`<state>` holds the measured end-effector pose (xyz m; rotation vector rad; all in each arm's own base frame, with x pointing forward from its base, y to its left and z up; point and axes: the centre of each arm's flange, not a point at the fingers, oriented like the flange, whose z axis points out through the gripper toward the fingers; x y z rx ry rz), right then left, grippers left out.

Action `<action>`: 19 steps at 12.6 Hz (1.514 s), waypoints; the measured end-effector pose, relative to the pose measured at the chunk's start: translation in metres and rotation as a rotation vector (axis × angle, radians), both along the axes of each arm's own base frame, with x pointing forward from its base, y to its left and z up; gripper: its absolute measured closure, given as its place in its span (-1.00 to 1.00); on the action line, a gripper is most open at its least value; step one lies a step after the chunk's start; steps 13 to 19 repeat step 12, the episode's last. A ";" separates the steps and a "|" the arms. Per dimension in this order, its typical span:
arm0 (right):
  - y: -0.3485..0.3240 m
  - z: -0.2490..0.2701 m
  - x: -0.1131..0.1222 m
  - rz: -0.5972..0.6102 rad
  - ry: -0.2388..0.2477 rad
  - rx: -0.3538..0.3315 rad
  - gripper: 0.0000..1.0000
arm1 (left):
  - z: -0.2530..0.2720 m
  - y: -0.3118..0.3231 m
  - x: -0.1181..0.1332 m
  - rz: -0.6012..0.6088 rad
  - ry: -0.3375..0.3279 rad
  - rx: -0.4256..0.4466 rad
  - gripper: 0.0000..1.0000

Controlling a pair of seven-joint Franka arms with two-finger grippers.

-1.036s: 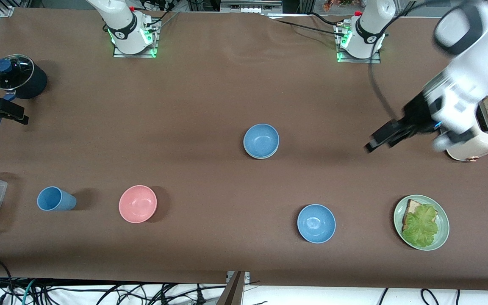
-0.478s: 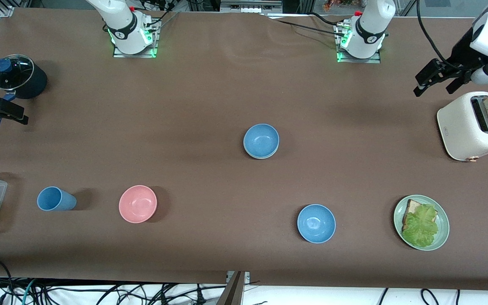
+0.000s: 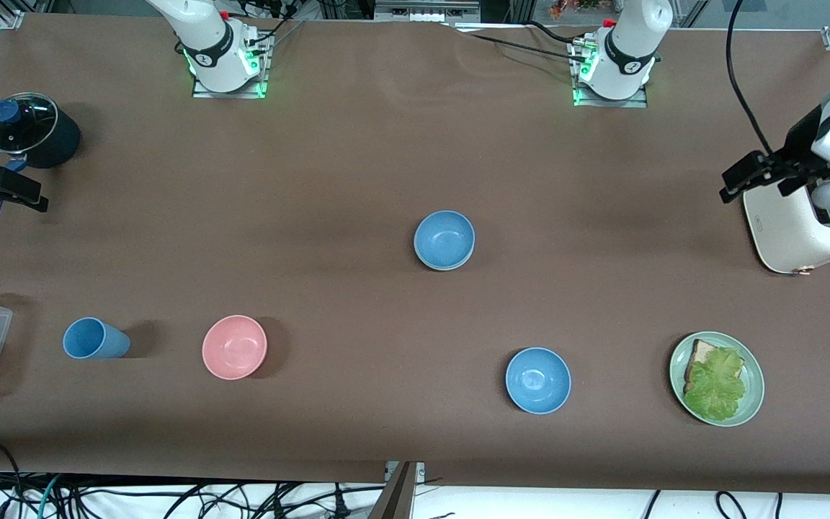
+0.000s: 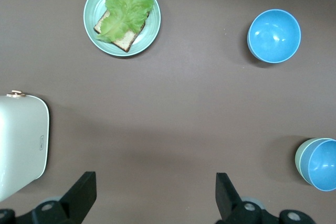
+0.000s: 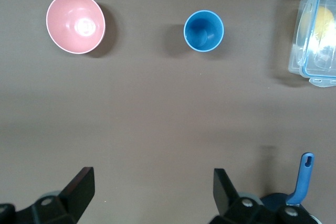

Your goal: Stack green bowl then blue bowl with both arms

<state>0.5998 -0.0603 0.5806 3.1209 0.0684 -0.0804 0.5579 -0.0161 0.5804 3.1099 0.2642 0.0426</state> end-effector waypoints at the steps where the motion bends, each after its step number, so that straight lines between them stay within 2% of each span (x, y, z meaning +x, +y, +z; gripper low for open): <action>1: 0.000 0.000 0.000 0.000 0.000 0.000 -1.00 | -0.004 -0.003 0.005 -0.003 0.009 0.003 -1.00; 7: 0.000 0.000 0.000 0.000 0.000 0.000 -1.00 | -0.004 -0.004 0.004 -0.005 0.049 0.006 -1.00; 19: 0.000 0.000 0.000 -0.001 0.000 0.000 -1.00 | 0.000 -0.011 0.003 -0.013 0.047 0.006 -1.00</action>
